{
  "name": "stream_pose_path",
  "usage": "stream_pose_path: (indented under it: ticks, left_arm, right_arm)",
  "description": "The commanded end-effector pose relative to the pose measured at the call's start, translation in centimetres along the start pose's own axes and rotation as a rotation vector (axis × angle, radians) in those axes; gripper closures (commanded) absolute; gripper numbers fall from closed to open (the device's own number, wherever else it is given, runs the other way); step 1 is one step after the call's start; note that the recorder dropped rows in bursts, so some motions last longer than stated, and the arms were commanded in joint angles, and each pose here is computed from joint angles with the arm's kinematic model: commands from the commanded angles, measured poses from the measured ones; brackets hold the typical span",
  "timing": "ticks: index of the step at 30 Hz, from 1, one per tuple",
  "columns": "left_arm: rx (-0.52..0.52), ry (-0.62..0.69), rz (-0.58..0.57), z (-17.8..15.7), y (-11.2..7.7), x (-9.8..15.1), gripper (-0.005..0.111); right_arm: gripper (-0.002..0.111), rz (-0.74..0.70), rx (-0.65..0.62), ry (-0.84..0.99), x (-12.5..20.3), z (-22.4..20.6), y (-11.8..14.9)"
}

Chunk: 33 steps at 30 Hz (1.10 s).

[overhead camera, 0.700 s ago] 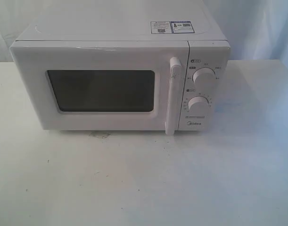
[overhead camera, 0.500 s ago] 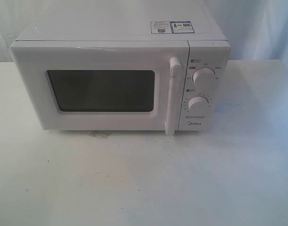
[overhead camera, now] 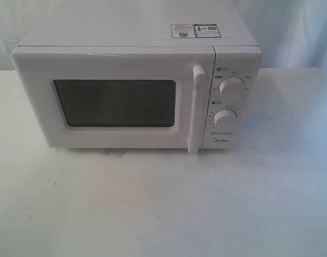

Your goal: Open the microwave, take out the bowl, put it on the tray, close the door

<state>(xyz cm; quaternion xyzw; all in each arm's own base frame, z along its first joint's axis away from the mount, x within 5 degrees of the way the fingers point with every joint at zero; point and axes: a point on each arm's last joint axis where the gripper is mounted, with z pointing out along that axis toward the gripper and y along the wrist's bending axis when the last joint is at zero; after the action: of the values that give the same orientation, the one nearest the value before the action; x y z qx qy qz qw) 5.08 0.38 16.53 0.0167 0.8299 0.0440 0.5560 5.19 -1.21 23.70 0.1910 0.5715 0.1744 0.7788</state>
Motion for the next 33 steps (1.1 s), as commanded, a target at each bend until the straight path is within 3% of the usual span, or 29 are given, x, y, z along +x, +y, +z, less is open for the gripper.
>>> stream_pose_path:
  ticks: [1, 3, 11, 16, 20, 23, 28, 33]
  left_arm:
    - [0.000, -0.003, -0.008, 0.0, 0.0, 0.1, 0.107]
    - [0.000, -0.003, -0.008, 0.0, 0.0, 0.1, 0.107]
    - [0.000, -0.003, -0.008, 0.0, 0.0, 0.1, 0.107]
    - [0.000, -0.003, -0.008, 0.0, 0.0, 0.1, 0.107]
    - [0.000, -0.003, -0.008, 0.0, 0.0, 0.1, 0.107]
    - [0.000, -0.003, -0.008, 0.0, 0.0, 0.1, 0.107]
    - [0.000, -0.003, -0.008, 0.0, 0.0, 0.1, 0.107]
    - [0.000, -0.003, -0.008, 0.0, 0.0, 0.1, 0.107]
  right_arm:
    - [0.108, 0.032, -0.060, -0.091, -2.1, 0.0, 1.2]
    - [0.108, -0.040, -0.117, -0.097, -3.1, -0.1, 2.3]
    - [0.108, -0.081, -0.201, -0.092, -7.3, 1.0, 5.5]
    - [0.108, -0.184, -0.199, 0.063, -9.3, 3.2, 7.7]
    - [0.108, -0.379, -0.234, 0.310, -9.4, 5.6, 9.4]
    - [0.108, -0.463, -0.349, 0.533, -7.9, 7.3, 10.7]
    - [0.108, -0.405, -0.661, 0.785, -4.0, 8.9, 12.8]
    - [0.108, -0.367, -0.978, 0.882, -0.6, 10.5, 14.1]
